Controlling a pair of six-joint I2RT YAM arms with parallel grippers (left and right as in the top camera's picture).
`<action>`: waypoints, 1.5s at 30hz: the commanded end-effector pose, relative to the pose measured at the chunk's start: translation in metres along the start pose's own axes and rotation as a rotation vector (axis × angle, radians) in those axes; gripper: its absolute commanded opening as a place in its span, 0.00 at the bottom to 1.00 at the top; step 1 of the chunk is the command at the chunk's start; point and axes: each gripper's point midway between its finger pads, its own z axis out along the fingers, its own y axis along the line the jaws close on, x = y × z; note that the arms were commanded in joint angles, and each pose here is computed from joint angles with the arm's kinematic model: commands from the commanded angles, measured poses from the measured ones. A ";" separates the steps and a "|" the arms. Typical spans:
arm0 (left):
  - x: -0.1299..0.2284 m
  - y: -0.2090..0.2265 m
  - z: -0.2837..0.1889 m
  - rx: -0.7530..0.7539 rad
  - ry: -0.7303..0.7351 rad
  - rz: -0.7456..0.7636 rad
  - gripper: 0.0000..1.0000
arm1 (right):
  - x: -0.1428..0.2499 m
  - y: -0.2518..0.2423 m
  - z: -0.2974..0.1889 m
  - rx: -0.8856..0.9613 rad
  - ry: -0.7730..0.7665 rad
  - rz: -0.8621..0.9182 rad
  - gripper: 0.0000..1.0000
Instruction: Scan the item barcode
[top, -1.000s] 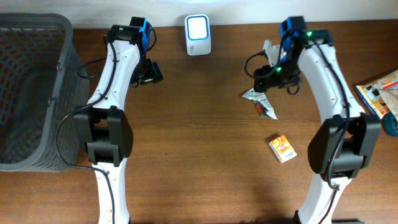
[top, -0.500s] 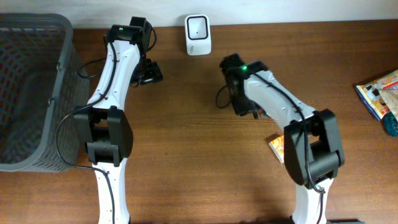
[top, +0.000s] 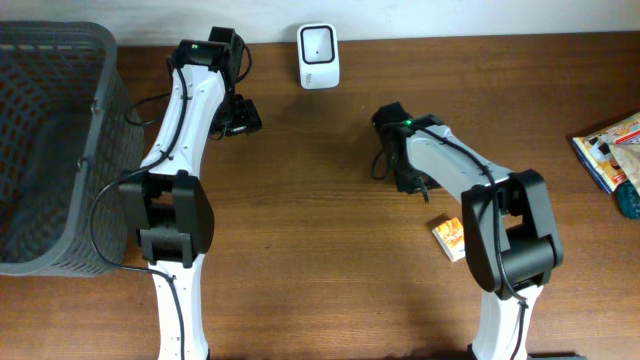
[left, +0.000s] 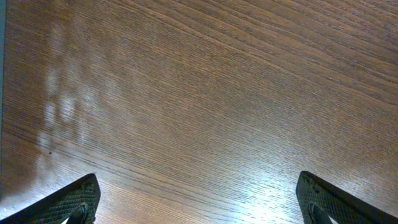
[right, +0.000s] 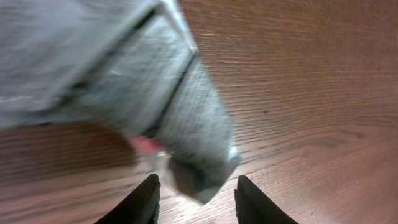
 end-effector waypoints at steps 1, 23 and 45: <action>-0.003 -0.002 -0.001 -0.005 -0.013 -0.005 0.99 | 0.003 -0.001 0.009 -0.052 0.018 0.051 0.37; -0.003 -0.002 -0.001 -0.005 -0.013 -0.005 0.99 | -0.005 0.102 -0.151 -1.036 0.106 -0.158 0.04; -0.003 -0.001 -0.001 -0.005 -0.013 -0.008 0.99 | 0.026 0.024 -0.006 -0.893 0.311 0.301 0.47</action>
